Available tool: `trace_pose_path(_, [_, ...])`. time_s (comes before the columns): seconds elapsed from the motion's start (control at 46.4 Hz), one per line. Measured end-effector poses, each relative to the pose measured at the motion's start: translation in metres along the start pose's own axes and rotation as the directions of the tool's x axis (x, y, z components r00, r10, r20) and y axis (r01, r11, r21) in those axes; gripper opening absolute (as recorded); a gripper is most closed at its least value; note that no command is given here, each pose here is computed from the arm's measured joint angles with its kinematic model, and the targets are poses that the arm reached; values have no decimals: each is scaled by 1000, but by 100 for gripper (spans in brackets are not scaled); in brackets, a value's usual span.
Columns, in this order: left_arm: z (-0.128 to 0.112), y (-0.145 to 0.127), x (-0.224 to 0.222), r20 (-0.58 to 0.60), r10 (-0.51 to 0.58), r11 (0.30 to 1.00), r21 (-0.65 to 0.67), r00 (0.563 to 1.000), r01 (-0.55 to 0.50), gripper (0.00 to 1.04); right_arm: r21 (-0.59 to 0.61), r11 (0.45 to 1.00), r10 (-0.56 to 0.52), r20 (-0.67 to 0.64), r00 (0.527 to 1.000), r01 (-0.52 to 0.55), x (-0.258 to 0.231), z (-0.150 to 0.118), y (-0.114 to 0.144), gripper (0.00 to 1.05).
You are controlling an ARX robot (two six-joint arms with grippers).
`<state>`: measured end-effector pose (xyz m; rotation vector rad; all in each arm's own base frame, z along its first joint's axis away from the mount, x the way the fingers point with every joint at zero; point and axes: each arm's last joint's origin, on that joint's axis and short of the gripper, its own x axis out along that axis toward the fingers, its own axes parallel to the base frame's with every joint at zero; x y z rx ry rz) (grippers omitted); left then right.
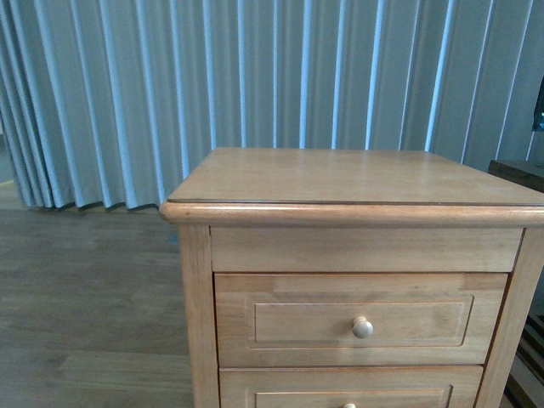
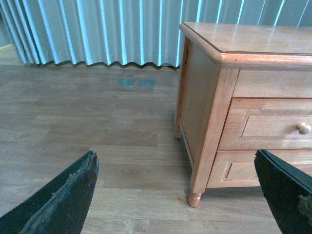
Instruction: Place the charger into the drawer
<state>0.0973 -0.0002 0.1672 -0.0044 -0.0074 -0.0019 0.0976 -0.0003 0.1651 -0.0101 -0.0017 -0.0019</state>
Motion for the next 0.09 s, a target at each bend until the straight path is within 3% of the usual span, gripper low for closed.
trace_pose_path(0.086, [0,0,0,0,0,1000,0,1000,0,99,0,1000,0,0,1000,0,0,0,0,56])
